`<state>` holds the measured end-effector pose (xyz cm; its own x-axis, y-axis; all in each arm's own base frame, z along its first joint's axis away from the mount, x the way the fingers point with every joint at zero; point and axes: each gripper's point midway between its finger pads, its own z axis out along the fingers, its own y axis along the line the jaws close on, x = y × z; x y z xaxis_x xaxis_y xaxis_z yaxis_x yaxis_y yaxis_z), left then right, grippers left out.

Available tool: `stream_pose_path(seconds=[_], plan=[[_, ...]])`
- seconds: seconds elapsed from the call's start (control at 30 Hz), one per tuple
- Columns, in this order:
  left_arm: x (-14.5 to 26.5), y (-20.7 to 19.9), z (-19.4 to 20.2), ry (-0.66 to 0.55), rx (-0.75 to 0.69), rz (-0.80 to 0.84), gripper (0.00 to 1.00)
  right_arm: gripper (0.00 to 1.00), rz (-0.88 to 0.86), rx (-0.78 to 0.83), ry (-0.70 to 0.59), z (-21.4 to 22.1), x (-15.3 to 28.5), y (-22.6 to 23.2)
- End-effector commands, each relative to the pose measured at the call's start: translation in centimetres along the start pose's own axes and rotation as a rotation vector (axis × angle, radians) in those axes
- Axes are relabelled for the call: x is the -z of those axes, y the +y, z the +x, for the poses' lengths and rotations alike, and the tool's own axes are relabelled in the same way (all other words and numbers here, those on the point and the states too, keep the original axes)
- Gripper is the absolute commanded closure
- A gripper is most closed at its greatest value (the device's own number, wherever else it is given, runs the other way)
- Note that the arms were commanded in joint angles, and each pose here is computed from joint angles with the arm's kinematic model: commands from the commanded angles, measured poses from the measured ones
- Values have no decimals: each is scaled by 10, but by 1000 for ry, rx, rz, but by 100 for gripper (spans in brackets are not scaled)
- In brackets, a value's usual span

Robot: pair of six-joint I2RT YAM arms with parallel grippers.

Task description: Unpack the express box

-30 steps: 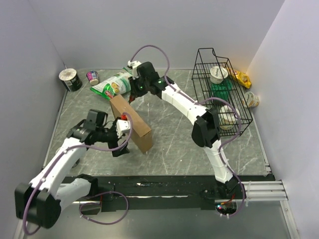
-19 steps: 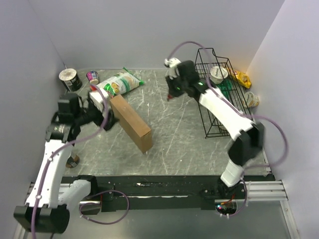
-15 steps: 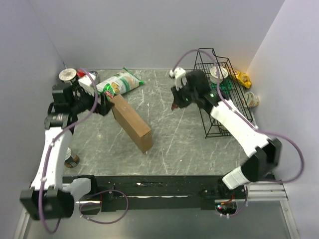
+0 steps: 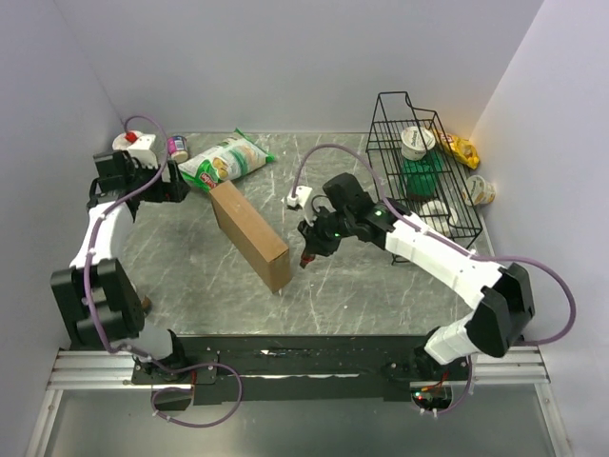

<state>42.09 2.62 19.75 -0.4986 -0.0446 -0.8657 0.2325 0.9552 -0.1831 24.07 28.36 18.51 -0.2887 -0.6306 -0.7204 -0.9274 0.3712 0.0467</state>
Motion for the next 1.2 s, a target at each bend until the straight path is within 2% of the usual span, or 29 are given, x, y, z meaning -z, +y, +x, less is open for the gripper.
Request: stream_pose_path(seconds=[0.0, 0.13, 0.23, 0.5, 0.7, 0.83, 0.9, 0.93, 0.97, 1.0, 1.03, 1.07, 1.17], plan=[[-22, 0, 18, 32, -82, 89, 1, 100, -54, 27, -127, -51, 1, 9], [-27, -21, 29, -20, -123, 217, 2, 100, -61, 6, -137, -58, -1, 13], [-28, -30, 43, 6, -137, 280, 4, 100, -47, -22, -136, -61, -3, 10], [1, -68, 72, 12, -229, 461, 3, 100, 100, -38, -166, -80, -5, -22], [22, -88, 101, 51, -237, 523, 4, 100, 167, -46, -180, -93, -11, -48], [41, -98, 106, 93, -230, 525, 5, 100, 235, -47, -175, -98, -17, -68], [57, -103, 100, 55, -371, 523, 4, 100, 269, -76, -176, -98, -14, -82], [66, -106, 106, 77, -389, 527, 3, 100, 286, -90, -178, -99, -12, -89], [71, -102, 98, 54, -506, 506, 1, 100, 304, -108, -176, -96, -8, -98], [84, -106, 89, 25, -585, 496, 3, 100, 306, -120, -177, -95, -6, -101], [99, -114, 95, 56, -608, 524, 4, 100, 310, -127, -179, -95, -1, -104], [112, -122, 74, -21, -794, 561, 4, 100, 313, -136, -170, -90, 1, -106], [148, -147, 55, -123, -1085, 635, 4, 100, 325, -163, -157, -76, 12, -114]])
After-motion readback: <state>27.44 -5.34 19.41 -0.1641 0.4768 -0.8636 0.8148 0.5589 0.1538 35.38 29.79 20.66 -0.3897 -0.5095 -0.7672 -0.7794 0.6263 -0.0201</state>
